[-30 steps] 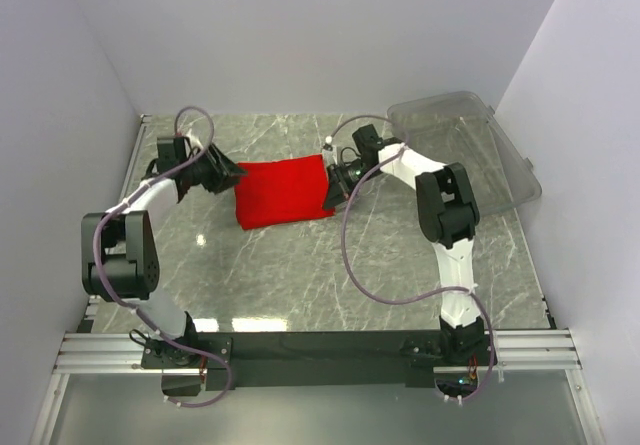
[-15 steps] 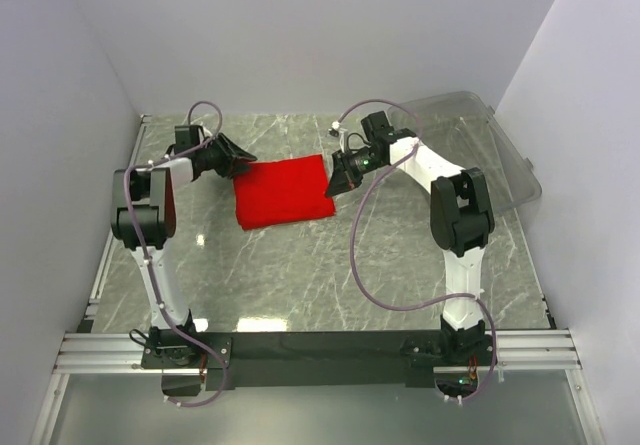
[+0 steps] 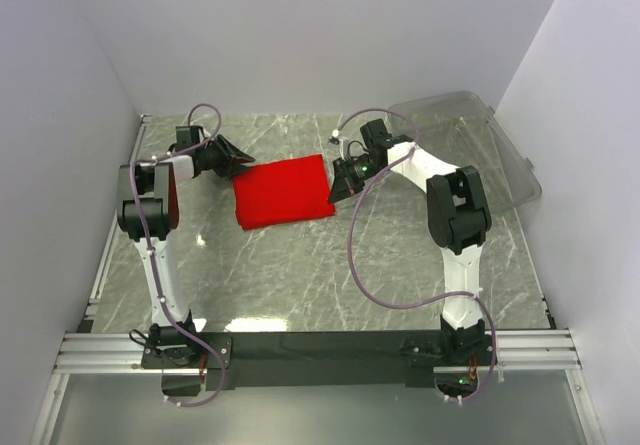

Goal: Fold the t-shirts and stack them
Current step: Fold the tshirt

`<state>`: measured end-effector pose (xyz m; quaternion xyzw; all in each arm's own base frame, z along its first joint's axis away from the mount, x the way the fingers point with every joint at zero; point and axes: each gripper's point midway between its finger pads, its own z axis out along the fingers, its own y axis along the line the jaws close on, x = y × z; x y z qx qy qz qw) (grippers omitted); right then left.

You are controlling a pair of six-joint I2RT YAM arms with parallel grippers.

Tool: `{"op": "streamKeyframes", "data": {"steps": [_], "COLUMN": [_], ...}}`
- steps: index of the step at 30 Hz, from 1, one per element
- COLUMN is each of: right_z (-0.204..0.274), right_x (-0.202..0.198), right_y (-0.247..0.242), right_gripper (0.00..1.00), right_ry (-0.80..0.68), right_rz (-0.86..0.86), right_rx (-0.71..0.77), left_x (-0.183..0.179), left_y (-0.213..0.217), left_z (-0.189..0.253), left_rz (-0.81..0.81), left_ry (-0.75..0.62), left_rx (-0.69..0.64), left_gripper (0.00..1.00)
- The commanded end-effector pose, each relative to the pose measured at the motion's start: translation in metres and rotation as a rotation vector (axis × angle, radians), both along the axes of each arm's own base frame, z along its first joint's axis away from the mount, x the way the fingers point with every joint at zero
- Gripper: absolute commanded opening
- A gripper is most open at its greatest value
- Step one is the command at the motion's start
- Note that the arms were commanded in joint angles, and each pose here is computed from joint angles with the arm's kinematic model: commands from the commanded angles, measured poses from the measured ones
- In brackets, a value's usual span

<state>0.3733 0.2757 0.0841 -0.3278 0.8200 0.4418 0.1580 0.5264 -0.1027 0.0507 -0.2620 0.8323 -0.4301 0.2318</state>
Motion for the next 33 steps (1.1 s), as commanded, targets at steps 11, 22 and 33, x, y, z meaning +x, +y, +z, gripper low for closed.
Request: {"op": "streamKeyframes", "data": {"steps": [11,22,33], "right_z": [0.005,0.025,0.038], "right_x": [0.0,0.004,0.002], "right_y": [-0.007,-0.027,-0.036], "right_gripper": [0.0,0.15,0.55], "right_ry": [-0.055,-0.231,-0.304], "right_rz": [-0.001,0.004,-0.009], "right_rx": [-0.021,-0.108,-0.14], "left_x": [0.035,-0.054,-0.145], "left_y": [0.041,0.051,0.005], "left_z": [0.031,0.073,0.021], "left_rz": [0.041,0.028,-0.053], "left_ry": [-0.119,-0.145,0.006], "left_rx": [0.106,0.303,0.298], "left_gripper": [0.48,0.56,0.69]}}
